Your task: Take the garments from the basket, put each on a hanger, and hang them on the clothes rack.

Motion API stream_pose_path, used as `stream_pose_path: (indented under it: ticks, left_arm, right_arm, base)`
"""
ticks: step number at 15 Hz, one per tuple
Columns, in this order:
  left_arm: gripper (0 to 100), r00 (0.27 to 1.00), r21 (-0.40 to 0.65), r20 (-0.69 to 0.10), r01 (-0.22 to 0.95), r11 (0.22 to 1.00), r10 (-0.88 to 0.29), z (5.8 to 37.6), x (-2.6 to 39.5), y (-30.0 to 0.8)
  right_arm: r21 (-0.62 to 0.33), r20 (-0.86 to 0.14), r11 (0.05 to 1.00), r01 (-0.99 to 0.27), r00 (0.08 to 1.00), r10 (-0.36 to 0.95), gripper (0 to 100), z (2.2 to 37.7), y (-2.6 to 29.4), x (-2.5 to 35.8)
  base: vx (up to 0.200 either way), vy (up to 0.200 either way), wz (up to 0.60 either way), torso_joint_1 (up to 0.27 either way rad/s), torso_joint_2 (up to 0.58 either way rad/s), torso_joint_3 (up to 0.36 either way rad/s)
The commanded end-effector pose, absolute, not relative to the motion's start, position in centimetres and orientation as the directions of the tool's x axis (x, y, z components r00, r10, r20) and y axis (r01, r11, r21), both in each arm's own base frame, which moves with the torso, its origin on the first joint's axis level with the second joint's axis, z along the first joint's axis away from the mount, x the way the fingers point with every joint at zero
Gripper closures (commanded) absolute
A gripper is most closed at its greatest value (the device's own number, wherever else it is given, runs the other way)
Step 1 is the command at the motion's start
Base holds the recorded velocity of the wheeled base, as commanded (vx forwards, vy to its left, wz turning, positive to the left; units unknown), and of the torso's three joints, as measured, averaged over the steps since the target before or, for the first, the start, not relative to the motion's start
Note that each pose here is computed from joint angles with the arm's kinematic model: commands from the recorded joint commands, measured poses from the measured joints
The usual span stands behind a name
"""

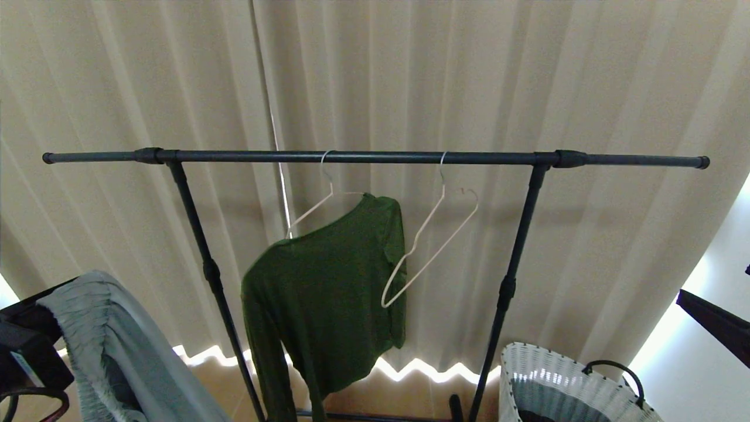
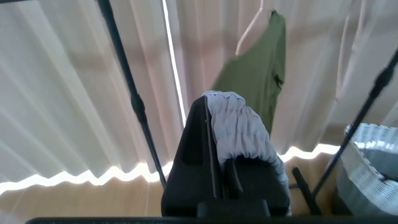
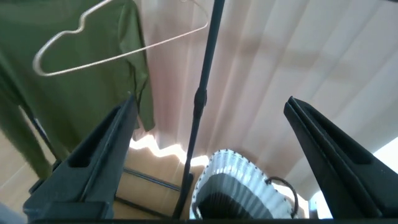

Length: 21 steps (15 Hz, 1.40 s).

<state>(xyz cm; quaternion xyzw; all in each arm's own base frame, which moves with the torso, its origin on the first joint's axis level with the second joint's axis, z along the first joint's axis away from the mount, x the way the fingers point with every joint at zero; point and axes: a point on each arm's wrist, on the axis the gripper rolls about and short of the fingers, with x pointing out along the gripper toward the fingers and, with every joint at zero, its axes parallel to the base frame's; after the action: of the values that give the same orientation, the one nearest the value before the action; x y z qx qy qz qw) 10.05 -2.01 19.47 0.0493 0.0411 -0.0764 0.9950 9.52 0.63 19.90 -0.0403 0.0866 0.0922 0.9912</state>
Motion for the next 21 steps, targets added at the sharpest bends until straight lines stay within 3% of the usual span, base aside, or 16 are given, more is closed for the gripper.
stream_pose_path:
  ticks: [1, 12, 21]
  left_arm:
    - [100, 0.985, 0.091, -0.092, 0.156, 0.984, -0.147, 19.4, 10.04, -2.01]
    - [100, 0.984, 0.108, -0.098, 0.156, 0.982, -0.146, 19.22, 10.01, -2.0]
    - [100, 0.983, 0.113, -0.105, 0.159, 0.981, -0.147, 19.02, 10.01, -2.02]
  right_arm:
    - [-0.064, -0.18, 0.98, -0.191, 0.968, 0.176, 0, 19.9, 0.63, 9.55]
    - [-0.063, -0.184, 0.98, -0.191, 0.967, 0.176, 0, 19.76, 0.63, 9.54]
    - [-0.063, -0.184, 0.98, -0.191, 0.967, 0.176, 0, 19.73, 0.63, 9.5]
  base:
    - [0.0, 0.0, 0.0, 0.0, 0.0, 0.0]
    - [0.0, 0.0, 0.0, 0.0, 0.0, 0.0]
    - [0.0, 0.2, 0.0, 0.004, 0.0, 0.003]
